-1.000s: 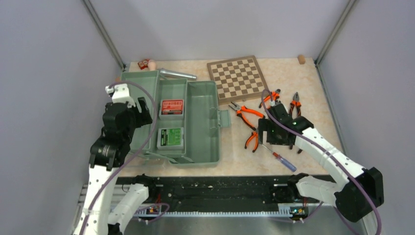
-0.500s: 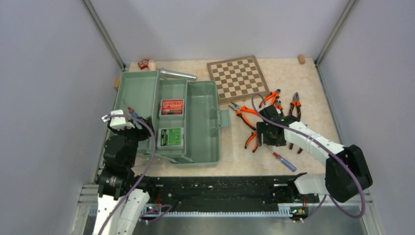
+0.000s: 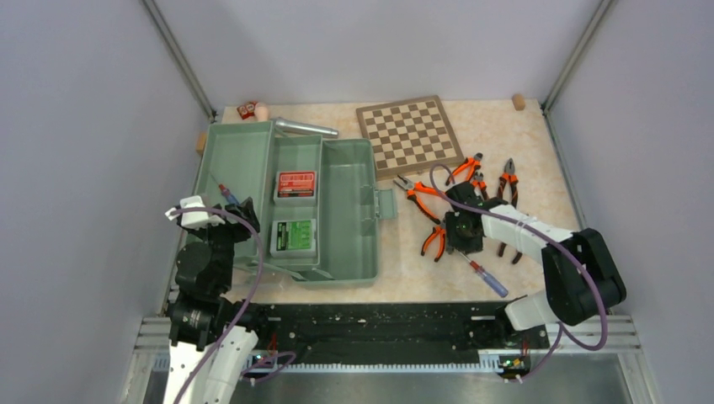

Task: Pack the tool kit

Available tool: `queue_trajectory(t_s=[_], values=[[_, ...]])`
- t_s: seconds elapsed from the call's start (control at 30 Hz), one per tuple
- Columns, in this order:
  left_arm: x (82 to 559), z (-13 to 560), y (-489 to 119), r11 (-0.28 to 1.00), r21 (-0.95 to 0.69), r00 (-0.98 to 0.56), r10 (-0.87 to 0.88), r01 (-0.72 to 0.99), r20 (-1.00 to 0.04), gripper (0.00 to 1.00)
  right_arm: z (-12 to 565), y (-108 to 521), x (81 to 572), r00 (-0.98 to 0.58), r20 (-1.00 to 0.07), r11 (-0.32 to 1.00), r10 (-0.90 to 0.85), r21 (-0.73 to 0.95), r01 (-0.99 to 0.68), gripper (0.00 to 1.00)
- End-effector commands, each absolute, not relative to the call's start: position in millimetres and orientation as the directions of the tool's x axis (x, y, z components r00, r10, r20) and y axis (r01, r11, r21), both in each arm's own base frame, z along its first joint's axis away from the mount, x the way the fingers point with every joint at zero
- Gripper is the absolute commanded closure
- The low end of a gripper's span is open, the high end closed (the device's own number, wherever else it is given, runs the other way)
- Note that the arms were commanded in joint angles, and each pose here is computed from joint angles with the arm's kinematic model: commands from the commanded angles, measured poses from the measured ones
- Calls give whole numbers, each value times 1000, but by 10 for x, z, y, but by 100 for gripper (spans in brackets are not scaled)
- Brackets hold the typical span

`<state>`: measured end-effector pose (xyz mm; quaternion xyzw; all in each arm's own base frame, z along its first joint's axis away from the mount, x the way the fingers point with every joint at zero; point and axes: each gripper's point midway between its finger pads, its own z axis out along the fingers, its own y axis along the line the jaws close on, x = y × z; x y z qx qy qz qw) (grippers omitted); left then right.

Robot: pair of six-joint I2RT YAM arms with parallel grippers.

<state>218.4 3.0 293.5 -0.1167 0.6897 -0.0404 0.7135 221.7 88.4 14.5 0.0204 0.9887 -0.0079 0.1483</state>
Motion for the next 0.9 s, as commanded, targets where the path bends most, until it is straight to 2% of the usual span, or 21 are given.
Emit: queue_trajectory(t_s=[0.0, 0.3, 0.47, 0.67, 0.87], values=[[2188, 3074, 50, 964, -248, 107, -237, -102, -966, 24, 17, 806, 2199, -954, -292, 997, 73, -9, 79, 58], [2207, 3071, -31, 965, -254, 102, -248, -59, -963, 24, 144, 728, 2301, -930, -347, 992, 122, 22, 122, 86], [2215, 3143, -149, 964, -265, 90, -264, 3, -960, 24, 294, 683, 2470, -899, -413, 989, 148, 33, 147, 99], [2246, 3233, -491, 940, -297, 5, -302, 166, -953, 24, 691, 716, 2673, -826, -534, 984, 180, 90, 156, 100], [2348, 3273, -829, 875, -389, -119, -370, 288, -921, 23, 1203, 889, 2807, -725, -657, 972, 207, 223, 75, 100]])
